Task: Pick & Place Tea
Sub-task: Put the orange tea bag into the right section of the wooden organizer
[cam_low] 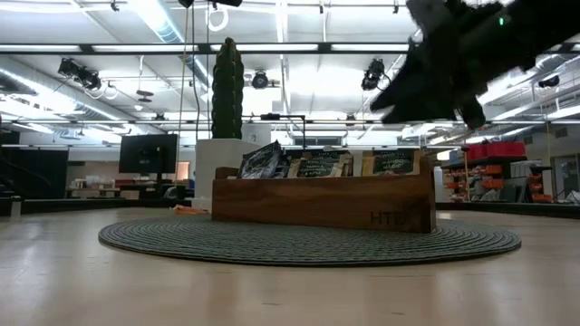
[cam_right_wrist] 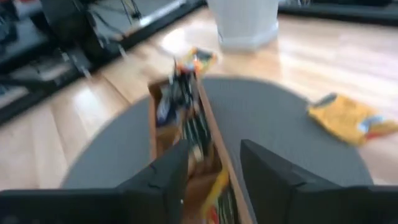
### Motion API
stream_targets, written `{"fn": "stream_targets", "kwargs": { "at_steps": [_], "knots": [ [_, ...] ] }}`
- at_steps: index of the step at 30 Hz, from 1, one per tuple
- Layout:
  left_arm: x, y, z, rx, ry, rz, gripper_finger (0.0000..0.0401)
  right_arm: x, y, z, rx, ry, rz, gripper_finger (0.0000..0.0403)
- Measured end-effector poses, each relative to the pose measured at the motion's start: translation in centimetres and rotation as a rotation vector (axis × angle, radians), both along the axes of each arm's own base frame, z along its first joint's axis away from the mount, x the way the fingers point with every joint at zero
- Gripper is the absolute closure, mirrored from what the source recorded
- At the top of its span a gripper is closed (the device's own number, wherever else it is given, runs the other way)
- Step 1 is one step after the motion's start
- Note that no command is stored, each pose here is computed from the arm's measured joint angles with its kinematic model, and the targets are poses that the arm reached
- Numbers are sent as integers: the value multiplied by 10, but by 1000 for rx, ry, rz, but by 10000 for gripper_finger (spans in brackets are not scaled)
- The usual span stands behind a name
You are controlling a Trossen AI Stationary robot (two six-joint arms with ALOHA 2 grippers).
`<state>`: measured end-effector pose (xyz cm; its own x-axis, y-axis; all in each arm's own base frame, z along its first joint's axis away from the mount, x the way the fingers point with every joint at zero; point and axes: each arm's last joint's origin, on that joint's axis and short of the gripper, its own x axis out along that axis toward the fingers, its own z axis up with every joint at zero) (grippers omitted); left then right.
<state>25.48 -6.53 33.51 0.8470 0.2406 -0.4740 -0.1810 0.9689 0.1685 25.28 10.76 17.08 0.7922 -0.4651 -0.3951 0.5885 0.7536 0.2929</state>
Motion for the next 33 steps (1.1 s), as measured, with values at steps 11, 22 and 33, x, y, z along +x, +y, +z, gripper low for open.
{"fn": "stream_targets", "kwargs": {
  "at_steps": [11,22,33],
  "knots": [
    [0,0,0,-9,-3,5,314,-19,-66,61,3,17,63,216],
    [0,0,0,-7,-1,5,314,-8,-140,72,31,322,200,215],
    [2,10,0,-8,-1,45,314,27,-183,49,46,610,314,212]
  ]
}}
